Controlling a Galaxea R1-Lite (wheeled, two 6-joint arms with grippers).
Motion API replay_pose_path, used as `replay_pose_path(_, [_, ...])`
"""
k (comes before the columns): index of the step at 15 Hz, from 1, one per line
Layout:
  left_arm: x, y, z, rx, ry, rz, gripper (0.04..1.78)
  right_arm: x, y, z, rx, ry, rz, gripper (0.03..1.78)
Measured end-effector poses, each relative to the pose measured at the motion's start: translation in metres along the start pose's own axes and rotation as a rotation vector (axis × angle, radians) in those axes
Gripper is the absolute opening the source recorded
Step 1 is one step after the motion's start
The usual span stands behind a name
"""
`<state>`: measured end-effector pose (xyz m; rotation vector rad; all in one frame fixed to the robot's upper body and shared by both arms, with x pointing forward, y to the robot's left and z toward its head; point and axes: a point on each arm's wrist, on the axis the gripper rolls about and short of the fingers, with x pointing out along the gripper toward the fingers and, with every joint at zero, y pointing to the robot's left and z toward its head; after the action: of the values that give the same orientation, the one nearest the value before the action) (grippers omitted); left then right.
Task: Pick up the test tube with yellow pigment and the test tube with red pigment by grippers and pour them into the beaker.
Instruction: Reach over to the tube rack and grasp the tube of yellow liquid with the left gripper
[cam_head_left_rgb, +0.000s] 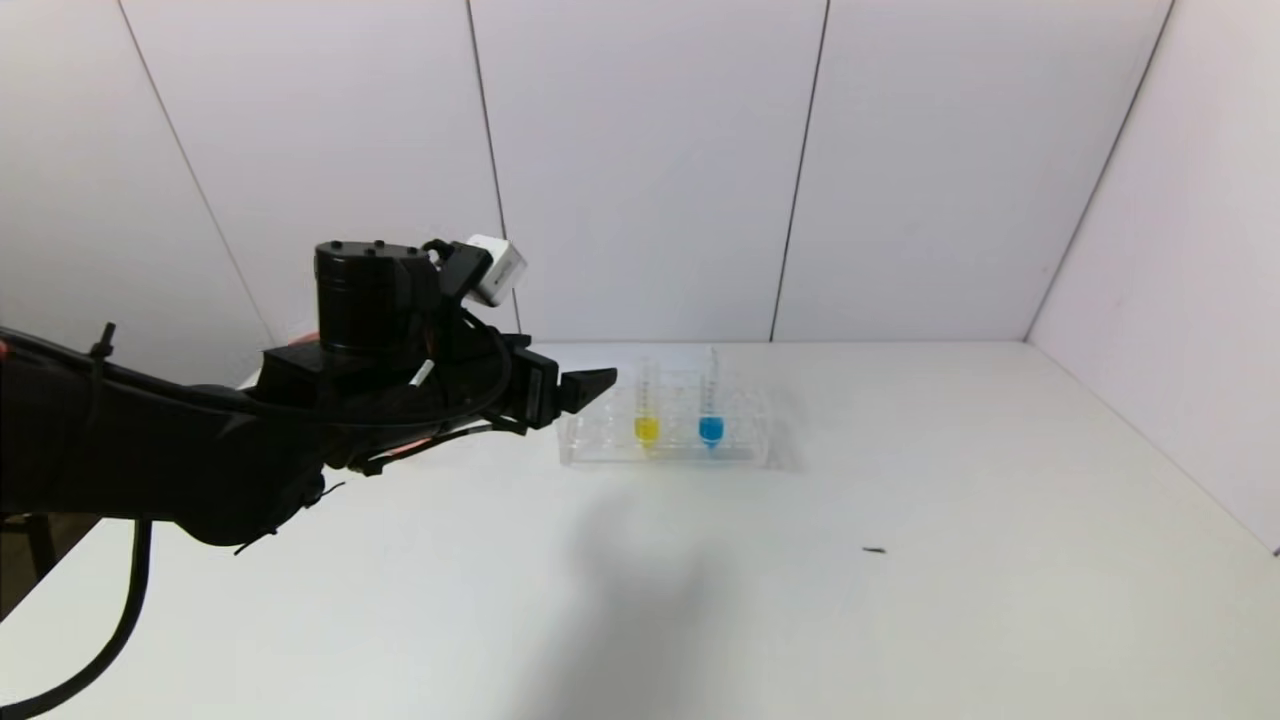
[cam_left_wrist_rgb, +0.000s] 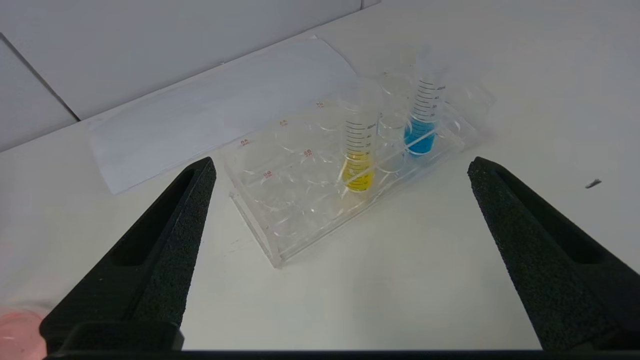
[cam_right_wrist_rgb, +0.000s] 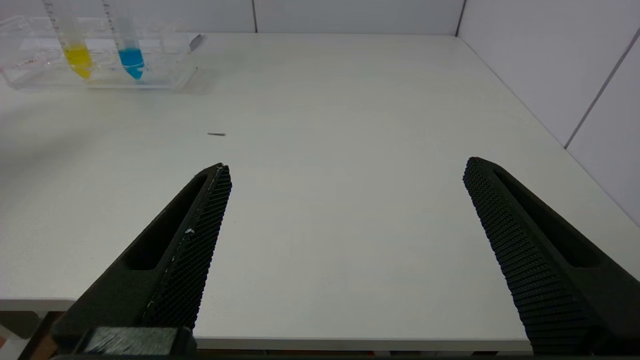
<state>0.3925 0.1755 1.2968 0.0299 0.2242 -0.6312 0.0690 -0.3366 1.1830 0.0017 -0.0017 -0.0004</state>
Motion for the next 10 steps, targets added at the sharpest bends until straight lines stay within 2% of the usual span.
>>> replay_pose_path(10, [0.044, -0.005, -0.016, -0.004, 0.008, 0.001, 1.76, 0.000, 0.000, 0.000, 0.000, 0.000, 0.000, 1.70])
